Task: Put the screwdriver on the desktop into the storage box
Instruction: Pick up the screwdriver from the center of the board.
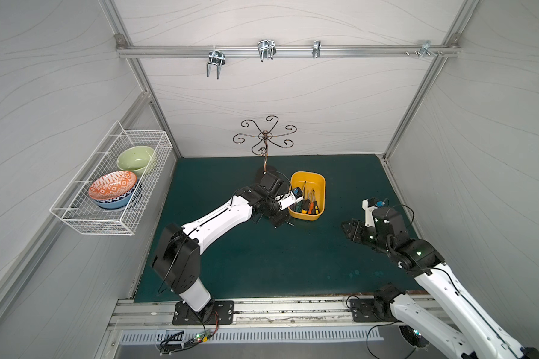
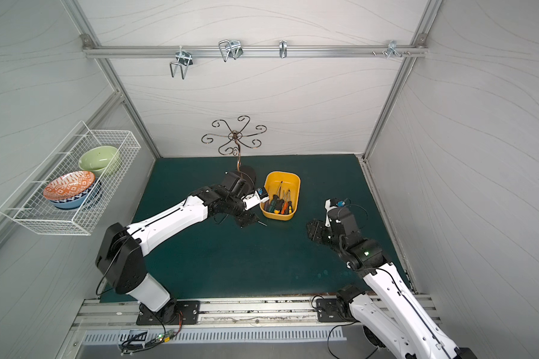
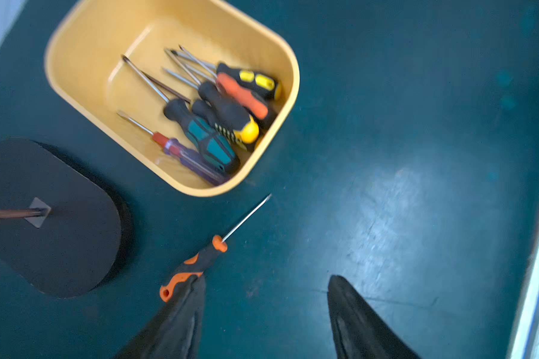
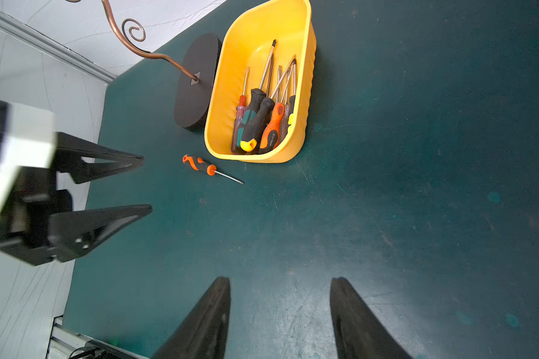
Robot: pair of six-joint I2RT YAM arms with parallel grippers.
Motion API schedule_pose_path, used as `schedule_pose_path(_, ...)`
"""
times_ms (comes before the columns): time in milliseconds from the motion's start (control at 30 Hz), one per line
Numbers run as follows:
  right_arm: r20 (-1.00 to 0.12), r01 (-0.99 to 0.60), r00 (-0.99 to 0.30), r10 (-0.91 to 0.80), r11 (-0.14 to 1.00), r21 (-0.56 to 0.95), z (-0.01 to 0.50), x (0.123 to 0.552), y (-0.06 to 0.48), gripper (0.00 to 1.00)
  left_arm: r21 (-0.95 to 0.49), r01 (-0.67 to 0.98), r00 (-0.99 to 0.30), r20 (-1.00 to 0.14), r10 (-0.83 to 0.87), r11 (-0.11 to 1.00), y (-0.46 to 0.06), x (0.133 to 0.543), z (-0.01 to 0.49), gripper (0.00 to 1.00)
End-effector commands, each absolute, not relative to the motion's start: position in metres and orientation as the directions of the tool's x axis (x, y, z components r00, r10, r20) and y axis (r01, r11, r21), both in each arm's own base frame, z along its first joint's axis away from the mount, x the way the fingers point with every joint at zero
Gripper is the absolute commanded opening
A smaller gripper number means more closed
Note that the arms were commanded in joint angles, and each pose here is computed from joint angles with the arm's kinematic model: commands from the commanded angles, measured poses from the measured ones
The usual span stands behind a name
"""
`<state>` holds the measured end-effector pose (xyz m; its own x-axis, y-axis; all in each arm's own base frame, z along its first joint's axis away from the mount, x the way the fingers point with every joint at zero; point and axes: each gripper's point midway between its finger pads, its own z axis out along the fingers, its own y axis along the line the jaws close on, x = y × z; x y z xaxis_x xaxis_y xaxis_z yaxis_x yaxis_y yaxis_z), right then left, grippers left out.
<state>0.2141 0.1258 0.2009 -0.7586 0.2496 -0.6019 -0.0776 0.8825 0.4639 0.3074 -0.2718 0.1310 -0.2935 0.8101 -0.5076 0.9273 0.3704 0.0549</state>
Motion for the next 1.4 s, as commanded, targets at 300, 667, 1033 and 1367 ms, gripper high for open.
schedule_pose_path(300,-0.617,-0.081,-0.752,0.231,0.897,0.434,0.205,0.215,0.121,0.55,0.115,0.985,-0.085,-0.31,0.947,0.126,-0.241,0.329,0.093,0.67)
schedule_pose_path(667,-0.62,-0.075,-0.751,0.226,0.905,0.42,0.205,0.217,0.119,0.55,0.11,0.994,0.009,-0.197,0.98,0.013,-0.23,0.355,0.066,0.68)
schedule_pose_path(1033,-0.618,-0.074,-0.755,0.221,0.907,0.415,0.204,0.217,0.119,0.55,0.134,0.991,0.043,-0.205,0.978,-0.016,-0.242,0.382,0.046,0.68)
schedule_pose_path(1367,-0.622,-0.072,-0.751,0.219,0.91,0.407,0.205,0.217,0.117,0.55,0.042,0.999,0.022,-0.167,0.986,-0.015,-0.236,0.372,0.023,0.62)
